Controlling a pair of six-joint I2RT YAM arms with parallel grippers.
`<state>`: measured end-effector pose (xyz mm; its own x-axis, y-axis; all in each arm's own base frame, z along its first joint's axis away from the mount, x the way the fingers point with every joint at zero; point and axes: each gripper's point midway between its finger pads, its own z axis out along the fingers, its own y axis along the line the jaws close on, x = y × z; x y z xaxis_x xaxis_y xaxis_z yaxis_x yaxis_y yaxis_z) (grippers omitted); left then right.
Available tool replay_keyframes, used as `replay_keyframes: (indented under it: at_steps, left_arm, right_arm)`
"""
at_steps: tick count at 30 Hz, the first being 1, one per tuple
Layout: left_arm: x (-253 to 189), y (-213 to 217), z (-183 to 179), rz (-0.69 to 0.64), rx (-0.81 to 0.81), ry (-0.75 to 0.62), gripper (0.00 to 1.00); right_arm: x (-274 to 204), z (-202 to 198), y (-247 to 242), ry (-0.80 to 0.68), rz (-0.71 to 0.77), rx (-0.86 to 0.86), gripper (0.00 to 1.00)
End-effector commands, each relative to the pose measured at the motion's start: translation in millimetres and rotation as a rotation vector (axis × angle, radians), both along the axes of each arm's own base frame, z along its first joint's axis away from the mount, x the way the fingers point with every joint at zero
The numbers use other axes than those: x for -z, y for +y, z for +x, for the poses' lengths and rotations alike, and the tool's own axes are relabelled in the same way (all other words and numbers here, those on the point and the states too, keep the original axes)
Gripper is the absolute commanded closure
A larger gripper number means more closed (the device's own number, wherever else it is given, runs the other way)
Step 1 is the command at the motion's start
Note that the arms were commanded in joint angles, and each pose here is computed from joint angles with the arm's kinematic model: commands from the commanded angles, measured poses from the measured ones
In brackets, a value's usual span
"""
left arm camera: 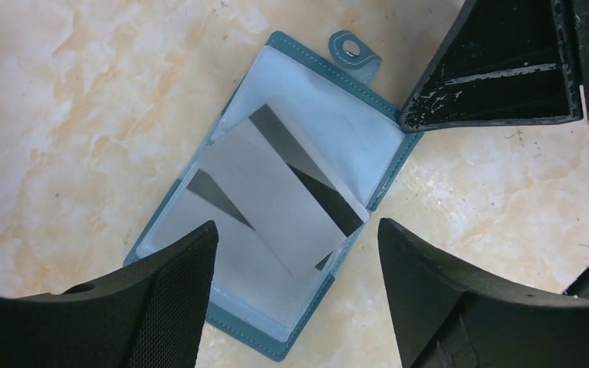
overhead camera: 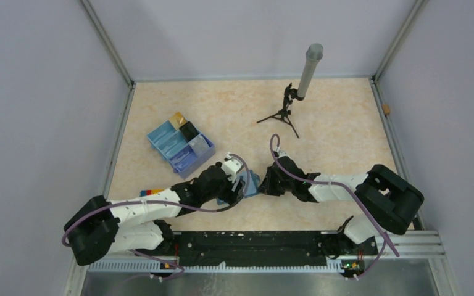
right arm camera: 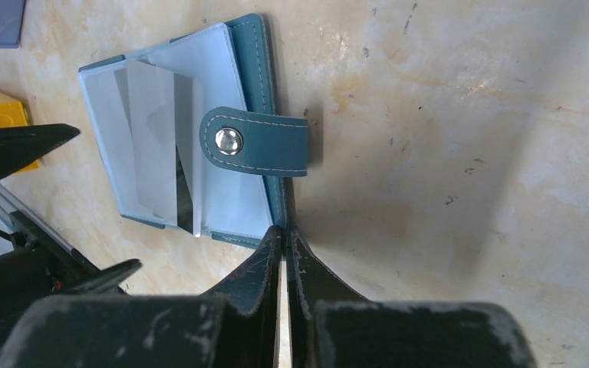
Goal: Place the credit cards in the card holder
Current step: Insert the credit card into the card holder.
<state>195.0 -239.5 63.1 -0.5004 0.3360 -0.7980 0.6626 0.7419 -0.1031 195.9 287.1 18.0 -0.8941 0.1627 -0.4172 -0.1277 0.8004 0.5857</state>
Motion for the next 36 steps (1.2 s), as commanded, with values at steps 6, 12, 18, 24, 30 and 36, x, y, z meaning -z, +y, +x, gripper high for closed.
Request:
replay_keyframes:
  at_steps: [6, 12, 18, 24, 30, 36]
  left_arm:
    - [10.1, -17.1, 9.2, 0.103, 0.027, -0.090, 0.23]
    - [17.9, -13.2, 10.4, 0.148, 0.001, -0.080, 0.22]
    - [22.6, -11.0, 13.8, 0.190, -0.035, -0.079, 0.22]
    - [22.5, -5.8, 18.6, 0.200, -0.094, -0.090, 0.22]
    - [21.4, -7.2, 20.8, 0.152, -0.168, -0.067, 0.24]
    - [23.8, -13.6, 20.3, 0.108, -0.188, -0.042, 0.25]
  right_arm:
    - [18.0, -10.5, -15.9, 0.035, -0.052, 0.016, 1.00]
    - [17.3, -10.8, -15.0, 0.033, -0.041, 0.017, 1.00]
    - [19.0, -11.6, -15.5, 0.036, -0.041, 0.017, 1.00]
    - [18.6, -11.5, -14.9, 0.036, -0.034, 0.018, 1.00]
    - [19.0, -11.7, -13.8, 0.036, -0.031, 0.015, 1.00]
    - [21.5, -12.6, -14.4, 0.042, -0.037, 0.012, 1.00]
